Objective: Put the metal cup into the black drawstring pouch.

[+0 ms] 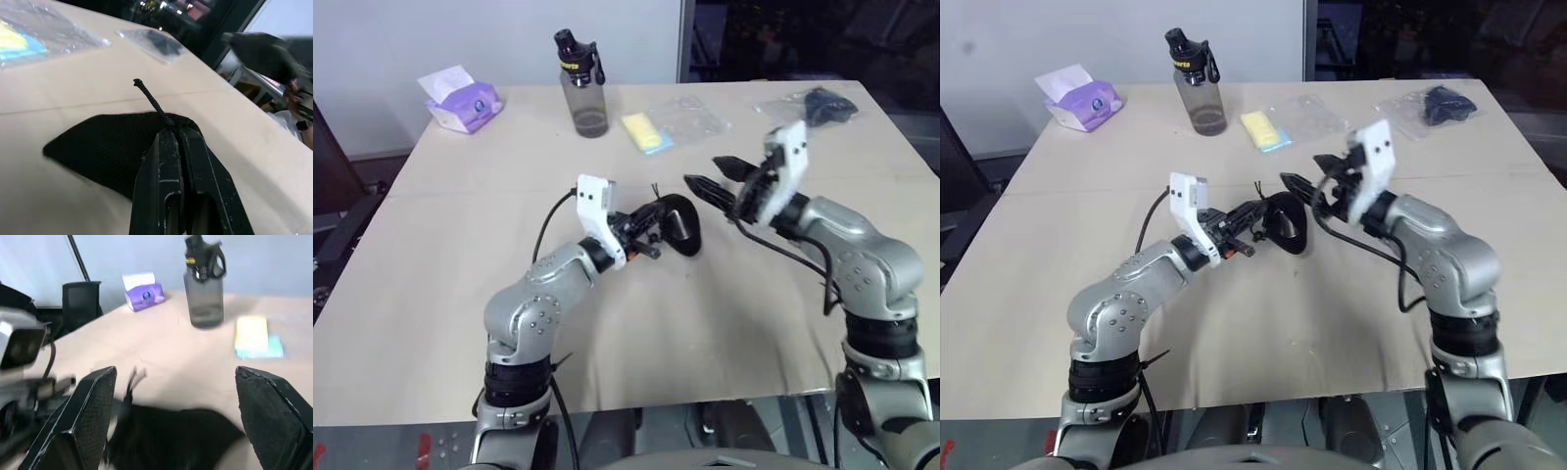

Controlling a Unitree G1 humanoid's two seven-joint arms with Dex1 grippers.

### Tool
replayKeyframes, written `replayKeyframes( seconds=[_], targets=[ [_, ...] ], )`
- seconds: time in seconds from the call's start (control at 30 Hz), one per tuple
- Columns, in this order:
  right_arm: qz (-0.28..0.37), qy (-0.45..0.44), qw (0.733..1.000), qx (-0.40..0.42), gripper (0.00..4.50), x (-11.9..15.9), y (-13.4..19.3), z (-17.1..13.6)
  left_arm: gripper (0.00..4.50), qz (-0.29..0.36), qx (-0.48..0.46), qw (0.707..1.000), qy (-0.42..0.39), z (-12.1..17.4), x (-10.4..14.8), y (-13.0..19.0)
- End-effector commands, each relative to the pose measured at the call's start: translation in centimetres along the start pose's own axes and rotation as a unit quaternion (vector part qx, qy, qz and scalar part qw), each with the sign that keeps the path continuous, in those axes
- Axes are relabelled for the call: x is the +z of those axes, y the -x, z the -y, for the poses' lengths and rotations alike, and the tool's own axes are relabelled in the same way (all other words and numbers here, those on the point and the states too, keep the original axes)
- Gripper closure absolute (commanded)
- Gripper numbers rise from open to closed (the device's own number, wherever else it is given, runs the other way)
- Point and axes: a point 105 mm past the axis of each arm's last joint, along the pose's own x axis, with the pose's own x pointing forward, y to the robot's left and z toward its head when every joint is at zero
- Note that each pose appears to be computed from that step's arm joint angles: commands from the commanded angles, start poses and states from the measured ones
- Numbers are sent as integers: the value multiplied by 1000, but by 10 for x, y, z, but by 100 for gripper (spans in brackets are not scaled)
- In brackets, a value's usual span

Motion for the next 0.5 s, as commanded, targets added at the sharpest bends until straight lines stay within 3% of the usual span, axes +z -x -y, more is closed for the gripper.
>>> replayKeyframes(
  seconds=[0.03,0.3,0.5],
  targets=[
    [-6,-37,999,-7,59,6,-14,-1,450,21,-30,998,-45,11,12,-1],
    [-45,-154,986,36,59,-10,-25,-18,450,26,-36,997,-63,14,12,-2],
    [-48,-172,982,68,59,-10,-30,-32,450,23,-40,997,-63,15,8,-3]
  ],
)
